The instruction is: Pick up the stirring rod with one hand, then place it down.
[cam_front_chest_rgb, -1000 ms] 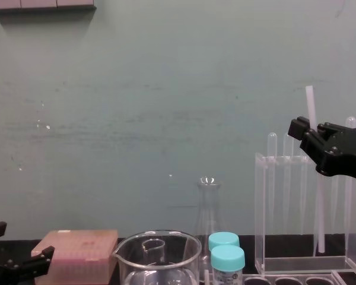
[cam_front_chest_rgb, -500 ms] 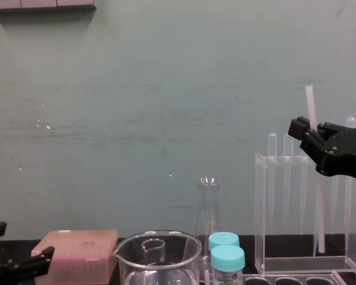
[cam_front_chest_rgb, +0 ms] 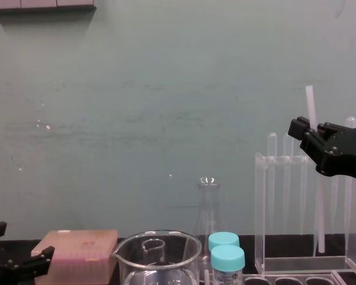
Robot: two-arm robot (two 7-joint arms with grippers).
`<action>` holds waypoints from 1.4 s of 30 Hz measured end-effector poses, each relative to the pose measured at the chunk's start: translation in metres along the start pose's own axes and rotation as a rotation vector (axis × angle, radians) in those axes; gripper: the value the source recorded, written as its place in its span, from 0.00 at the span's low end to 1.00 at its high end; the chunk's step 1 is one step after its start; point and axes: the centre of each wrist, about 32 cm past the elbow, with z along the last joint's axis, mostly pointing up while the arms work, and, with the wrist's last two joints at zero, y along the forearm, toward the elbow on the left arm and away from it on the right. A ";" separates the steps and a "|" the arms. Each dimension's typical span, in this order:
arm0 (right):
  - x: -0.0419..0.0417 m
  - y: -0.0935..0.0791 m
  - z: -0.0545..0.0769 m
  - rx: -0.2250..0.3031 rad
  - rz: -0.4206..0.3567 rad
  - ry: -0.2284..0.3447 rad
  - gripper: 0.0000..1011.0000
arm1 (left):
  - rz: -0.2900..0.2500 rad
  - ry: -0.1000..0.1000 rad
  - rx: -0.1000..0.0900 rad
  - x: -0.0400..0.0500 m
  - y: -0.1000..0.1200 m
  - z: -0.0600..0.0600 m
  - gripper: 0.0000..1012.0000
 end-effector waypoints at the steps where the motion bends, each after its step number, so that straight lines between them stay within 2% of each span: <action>1: 0.0000 0.000 0.000 0.000 0.000 0.000 0.07 | 0.000 0.000 0.000 0.0000 0.000 0.000 0.99; 42: 0.0000 0.000 0.000 0.000 0.000 0.000 0.07 | 0.000 0.000 0.000 0.0000 0.000 0.000 0.99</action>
